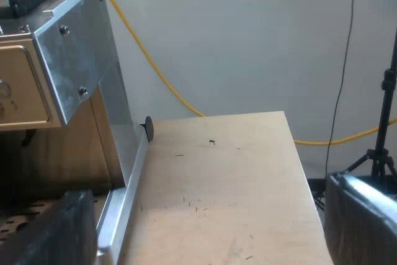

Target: Place mug into machine

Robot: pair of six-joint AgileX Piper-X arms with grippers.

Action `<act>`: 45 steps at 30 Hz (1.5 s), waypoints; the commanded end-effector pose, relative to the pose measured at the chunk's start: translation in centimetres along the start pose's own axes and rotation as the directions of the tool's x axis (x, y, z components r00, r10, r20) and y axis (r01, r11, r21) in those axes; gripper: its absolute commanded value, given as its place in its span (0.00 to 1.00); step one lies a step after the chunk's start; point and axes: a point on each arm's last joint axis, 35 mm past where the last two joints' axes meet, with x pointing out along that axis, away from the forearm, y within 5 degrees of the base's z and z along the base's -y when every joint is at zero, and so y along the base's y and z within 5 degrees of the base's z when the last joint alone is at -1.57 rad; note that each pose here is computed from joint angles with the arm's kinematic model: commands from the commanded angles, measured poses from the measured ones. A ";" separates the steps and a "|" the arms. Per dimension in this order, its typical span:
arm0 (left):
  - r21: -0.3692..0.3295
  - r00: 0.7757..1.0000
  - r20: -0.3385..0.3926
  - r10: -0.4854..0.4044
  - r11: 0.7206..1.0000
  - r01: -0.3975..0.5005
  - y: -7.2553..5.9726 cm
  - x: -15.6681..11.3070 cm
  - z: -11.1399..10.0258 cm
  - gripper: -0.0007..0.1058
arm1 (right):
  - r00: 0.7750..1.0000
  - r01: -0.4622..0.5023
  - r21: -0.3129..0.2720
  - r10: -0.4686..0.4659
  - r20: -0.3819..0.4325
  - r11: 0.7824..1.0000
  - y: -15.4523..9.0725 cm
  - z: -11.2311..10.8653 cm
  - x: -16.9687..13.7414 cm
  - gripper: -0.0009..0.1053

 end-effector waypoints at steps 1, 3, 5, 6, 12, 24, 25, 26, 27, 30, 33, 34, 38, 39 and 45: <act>-0.026 1.000 0.013 0.009 1.000 -0.009 0.4 0.9 0.1 0.77 | 0.999 -0.046 -0.023 0.045 -0.009 0.999 0.3 -0.1 0.4 0.76; -0.055 1.000 0.012 0.013 0.998 -0.012 0.9 1.6 -0.2 0.77 | 0.996 -0.093 -0.025 0.093 -0.014 0.995 0.6 -0.5 0.8 0.76; -0.061 1.000 0.003 0.014 0.998 -0.014 1.1 2.2 -0.6 0.77 | 0.991 -0.130 -0.025 0.129 -0.021 0.991 0.9 -0.8 1.1 0.76; -0.067 1.000 -0.009 0.015 0.998 -0.015 1.4 2.6 -0.9 0.77 | 0.989 -0.149 -0.026 0.148 -0.028 0.989 1.1 -1.1 1.3 0.76; -0.086 0.999 -0.047 0.024 0.996 -0.028 2.0 3.7 -2.0 0.77 | 0.982 -0.170 -0.019 0.168 -0.081 0.985 1.8 -2.5 2.5 0.76; -0.087 0.999 -0.049 0.022 0.996 -0.027 2.0 3.7 -2.0 0.77 | 0.949 -0.200 0.015 0.198 -0.245 0.980 2.9 -5.7 3.9 0.76; -0.086 0.999 -0.047 0.020 0.996 -0.024 2.0 3.7 -2.0 0.77 | 0.949 -0.198 0.025 0.198 -0.244 0.980 2.9 -5.7 3.9 0.76; -0.086 0.999 -0.047 0.020 0.996 -0.024 2.0 3.7 -2.0 0.77 | 0.949 -0.195 0.037 0.198 -0.244 0.980 2.9 -5.7 3.9 0.76; -0.092 0.999 -0.047 0.019 0.996 -0.023 2.0 3.7 -2.0 0.77 | 0.949 -0.194 0.040 0.198 -0.244 0.980 2.9 -5.7 3.9 0.76; -0.104 0.999 -0.048 0.007 0.995 -0.012 2.0 3.7 -2.0 0.77 | 0.949 -0.192 0.050 0.198 -0.244 0.980 2.9 -5.7 3.9 0.76; -0.104 0.999 -0.048 0.007 0.995 -0.012 2.0 3.7 -2.0 0.77 | 0.949 -0.192 0.050 0.198 -0.244 0.980 2.9 -5.7 3.9 0.76; -0.104 0.999 -0.048 0.007 0.995 -0.012 2.0 3.7 -2.0 0.77 | 0.949 -0.192 0.050 0.198 -0.244 0.980 2.9 -5.7 3.9 0.76; -0.104 0.999 -0.048 0.007 0.995 -0.012 2.0 3.7 -2.0 0.77 | 0.949 -0.192 0.050 0.198 -0.244 0.980 2.9 -5.7 3.9 0.76; -0.104 0.999 -0.048 0.007 0.995 -0.012 2.0 3.7 -2.0 0.77 | 0.949 -0.192 0.050 0.198 -0.244 0.980 2.9 -5.7 3.9 0.76; -0.104 0.999 -0.048 0.007 0.995 -0.012 2.0 3.7 -2.0 0.77 | 0.949 -0.192 0.050 0.198 -0.244 0.980 2.9 -5.7 3.9 0.76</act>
